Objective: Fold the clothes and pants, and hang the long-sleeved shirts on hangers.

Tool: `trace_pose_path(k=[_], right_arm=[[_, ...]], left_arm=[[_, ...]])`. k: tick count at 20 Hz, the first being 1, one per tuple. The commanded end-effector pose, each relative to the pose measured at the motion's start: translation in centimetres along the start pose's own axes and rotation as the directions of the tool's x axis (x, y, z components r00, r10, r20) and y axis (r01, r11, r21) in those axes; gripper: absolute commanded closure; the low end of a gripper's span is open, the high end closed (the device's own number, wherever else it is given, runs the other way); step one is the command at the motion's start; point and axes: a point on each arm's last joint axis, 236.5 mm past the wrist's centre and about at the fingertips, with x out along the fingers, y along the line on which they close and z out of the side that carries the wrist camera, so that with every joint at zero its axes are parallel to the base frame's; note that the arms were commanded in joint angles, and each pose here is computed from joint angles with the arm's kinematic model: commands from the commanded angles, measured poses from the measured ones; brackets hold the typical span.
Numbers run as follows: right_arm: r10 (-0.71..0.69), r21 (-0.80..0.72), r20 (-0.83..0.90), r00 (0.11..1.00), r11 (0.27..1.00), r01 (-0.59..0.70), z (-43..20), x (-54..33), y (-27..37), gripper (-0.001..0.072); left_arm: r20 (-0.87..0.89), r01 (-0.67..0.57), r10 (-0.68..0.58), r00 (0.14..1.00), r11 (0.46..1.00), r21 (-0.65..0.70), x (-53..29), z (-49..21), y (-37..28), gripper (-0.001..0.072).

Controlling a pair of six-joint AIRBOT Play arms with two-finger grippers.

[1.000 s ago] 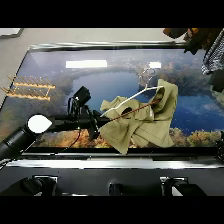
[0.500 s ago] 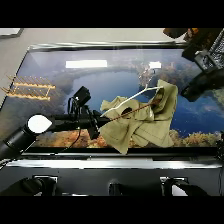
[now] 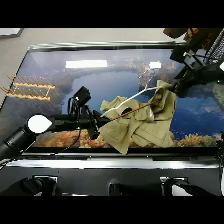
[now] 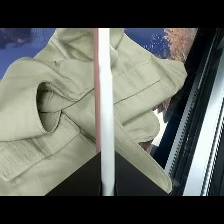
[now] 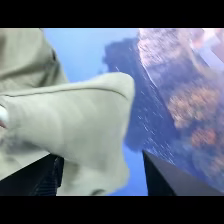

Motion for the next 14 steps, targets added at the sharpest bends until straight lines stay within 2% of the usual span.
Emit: trace_pose_path(k=[1,3,5,7,9,10,14], right_arm=[[0.102,0.014,0.030,0.994,0.995,-0.103,0.4,1.6,1.7,0.0189],[0.134,0.018,0.016,0.991,0.991,-0.134,-0.1,2.2,2.2,0.0203],[0.130,0.001,0.020,0.991,0.991,-0.130,0.0,2.3,2.0,0.0305],[0.133,-0.008,0.025,0.991,0.991,-0.133,0.1,2.3,2.1,0.0442],[0.136,-0.007,0.025,0.990,0.991,-0.136,0.1,2.3,2.2,0.0659],[0.141,-0.008,0.024,0.990,0.990,-0.140,0.1,2.1,2.3,0.0681],[0.092,-0.035,0.008,0.996,0.995,-0.092,0.1,-0.2,2.2,0.0683]], left_arm=[[0.000,0.000,0.000,1.000,1.000,0.000,0.0,0.0,0.0,0.0688],[0.000,0.000,0.000,1.000,1.000,0.000,0.0,0.0,0.0,0.0688],[0.000,0.000,0.000,1.000,1.000,0.000,0.0,0.0,0.0,0.0688],[0.000,0.000,0.000,1.000,1.000,0.000,0.0,0.0,0.0,0.0688],[0.000,0.000,0.000,1.000,1.000,0.000,0.0,0.0,0.0,0.0687],[0.000,0.000,0.000,1.000,1.000,0.000,0.0,0.0,0.0,0.0687],[0.001,-0.001,0.001,1.000,0.999,-0.035,0.0,0.0,0.0,0.0666]])
